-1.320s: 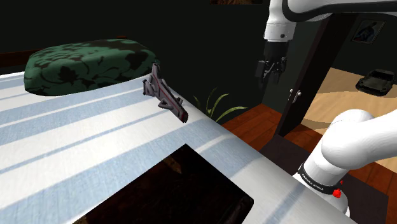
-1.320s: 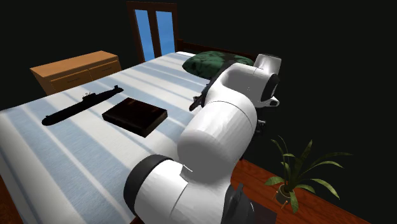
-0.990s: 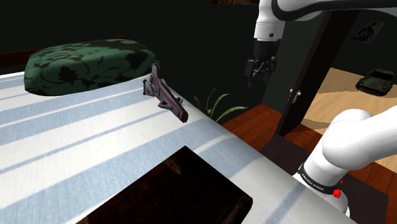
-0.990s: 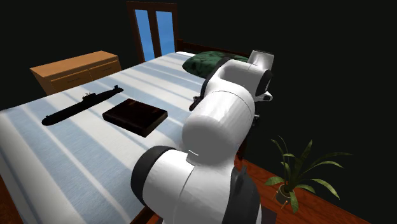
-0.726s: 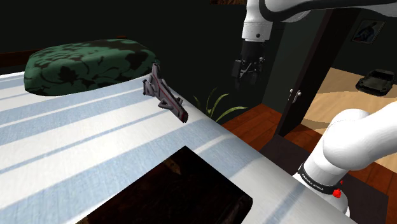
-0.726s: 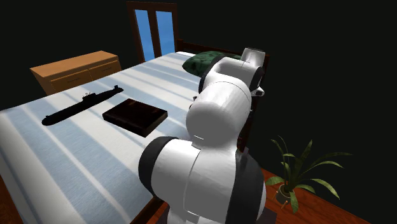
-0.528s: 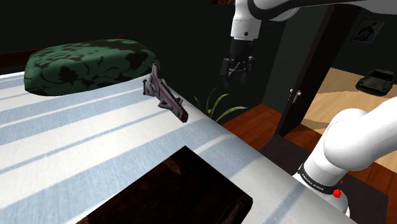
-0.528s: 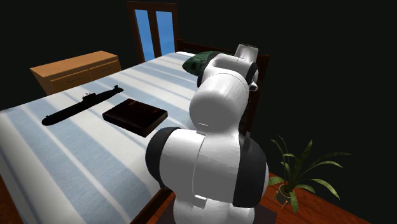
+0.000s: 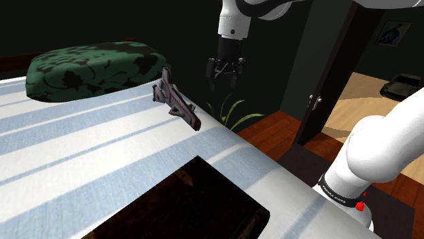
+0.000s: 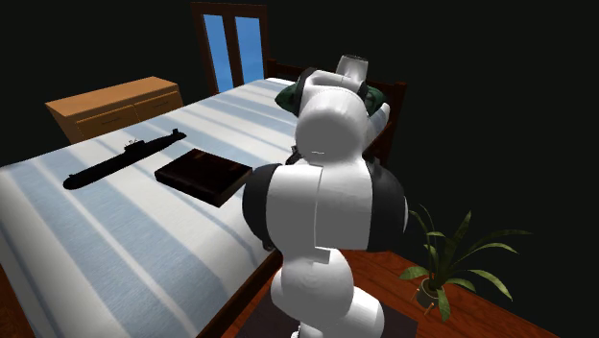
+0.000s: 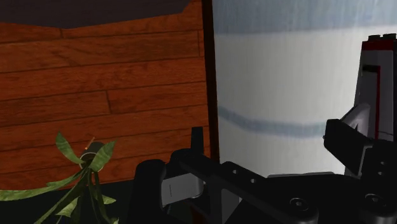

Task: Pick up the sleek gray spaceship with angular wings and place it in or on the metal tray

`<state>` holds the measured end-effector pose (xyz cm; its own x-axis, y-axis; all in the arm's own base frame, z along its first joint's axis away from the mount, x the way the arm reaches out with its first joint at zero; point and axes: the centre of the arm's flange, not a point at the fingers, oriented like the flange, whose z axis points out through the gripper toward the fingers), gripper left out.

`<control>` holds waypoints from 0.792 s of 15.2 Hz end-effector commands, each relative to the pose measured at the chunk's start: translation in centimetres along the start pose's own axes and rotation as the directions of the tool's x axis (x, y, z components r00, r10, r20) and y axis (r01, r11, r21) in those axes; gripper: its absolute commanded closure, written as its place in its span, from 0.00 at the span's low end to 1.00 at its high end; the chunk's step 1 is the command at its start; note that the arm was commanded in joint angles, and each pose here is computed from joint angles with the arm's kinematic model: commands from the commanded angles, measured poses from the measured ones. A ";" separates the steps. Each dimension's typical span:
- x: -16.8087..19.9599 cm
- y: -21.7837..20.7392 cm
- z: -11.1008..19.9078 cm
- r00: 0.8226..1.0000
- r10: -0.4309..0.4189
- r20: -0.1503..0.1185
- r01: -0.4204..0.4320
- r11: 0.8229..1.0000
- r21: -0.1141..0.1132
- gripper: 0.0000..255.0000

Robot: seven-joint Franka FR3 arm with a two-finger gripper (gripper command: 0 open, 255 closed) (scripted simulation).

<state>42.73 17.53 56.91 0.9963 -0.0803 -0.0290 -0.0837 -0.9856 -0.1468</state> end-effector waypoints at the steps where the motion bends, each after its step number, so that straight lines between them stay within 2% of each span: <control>1: 1.4 -2.3 -0.1 1.000 -0.004 -0.011 0.004 1.000 0.012 0.00; 10: 6.5 -11.9 -1.0 0.998 -0.019 -0.061 0.023 0.998 0.059 0.00; 12: 6.8 -12.4 -0.5 0.998 -0.020 -0.064 0.023 0.998 0.061 0.00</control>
<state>50.26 28.74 59.15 0.9969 -0.0700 0.0346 -0.0614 -0.9768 -0.2052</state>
